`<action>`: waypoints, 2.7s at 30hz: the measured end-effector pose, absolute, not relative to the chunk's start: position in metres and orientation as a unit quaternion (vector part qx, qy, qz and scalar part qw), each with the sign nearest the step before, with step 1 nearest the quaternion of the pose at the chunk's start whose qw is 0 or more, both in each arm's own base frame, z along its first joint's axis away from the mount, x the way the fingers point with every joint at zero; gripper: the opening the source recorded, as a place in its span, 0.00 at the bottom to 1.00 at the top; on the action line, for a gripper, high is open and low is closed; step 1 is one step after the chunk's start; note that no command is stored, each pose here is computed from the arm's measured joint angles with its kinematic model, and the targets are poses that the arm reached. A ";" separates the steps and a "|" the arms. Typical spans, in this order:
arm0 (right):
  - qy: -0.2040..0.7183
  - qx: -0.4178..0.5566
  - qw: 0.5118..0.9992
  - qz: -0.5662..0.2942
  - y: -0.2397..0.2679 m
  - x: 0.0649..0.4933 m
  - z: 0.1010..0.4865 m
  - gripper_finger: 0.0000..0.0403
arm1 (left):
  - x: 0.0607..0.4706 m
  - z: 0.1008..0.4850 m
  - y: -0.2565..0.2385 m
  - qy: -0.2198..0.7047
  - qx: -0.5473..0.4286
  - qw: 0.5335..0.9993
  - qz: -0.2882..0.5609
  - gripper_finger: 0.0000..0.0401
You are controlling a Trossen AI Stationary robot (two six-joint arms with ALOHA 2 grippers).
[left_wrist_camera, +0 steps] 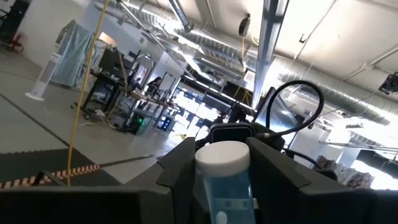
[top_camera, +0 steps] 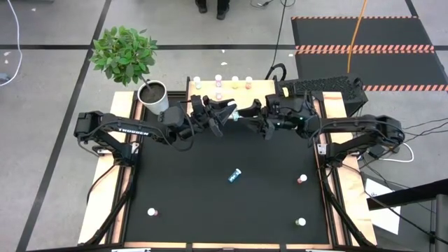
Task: Pick and place medicine bottles onto shelf by color
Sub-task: Put the left blue pill bottle on the shelf aligned with the other blue pill bottle
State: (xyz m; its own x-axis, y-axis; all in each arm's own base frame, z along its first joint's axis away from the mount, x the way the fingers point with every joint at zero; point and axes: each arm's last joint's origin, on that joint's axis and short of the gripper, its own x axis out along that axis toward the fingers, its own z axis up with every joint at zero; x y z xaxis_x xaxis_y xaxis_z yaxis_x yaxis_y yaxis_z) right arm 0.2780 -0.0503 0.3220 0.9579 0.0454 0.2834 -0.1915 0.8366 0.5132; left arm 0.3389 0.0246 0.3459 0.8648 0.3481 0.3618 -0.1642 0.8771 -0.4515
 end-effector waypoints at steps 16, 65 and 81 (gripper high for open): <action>-0.124 0.291 0.947 0.056 -0.055 0.286 0.318 0.43 | 0.339 0.346 0.025 -0.225 -0.207 0.942 0.136 0.35; -0.001 -0.028 0.999 0.015 -0.047 0.258 0.318 0.24 | 0.347 0.434 0.046 0.215 0.024 0.976 0.036 0.64; 0.005 -0.035 0.999 0.014 -0.047 0.258 0.317 0.24 | 0.366 0.424 0.047 0.205 0.017 0.979 0.007 0.58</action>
State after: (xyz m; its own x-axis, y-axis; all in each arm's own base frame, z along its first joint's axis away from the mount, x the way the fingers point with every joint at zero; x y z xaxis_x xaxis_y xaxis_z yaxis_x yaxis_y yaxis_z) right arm 0.2578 -0.0473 0.3172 0.9995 0.0282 -0.0112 -0.0290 0.9971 -0.0703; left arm 0.3656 0.0474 0.4239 0.9157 0.0212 -0.4014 -0.0077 0.9993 0.0353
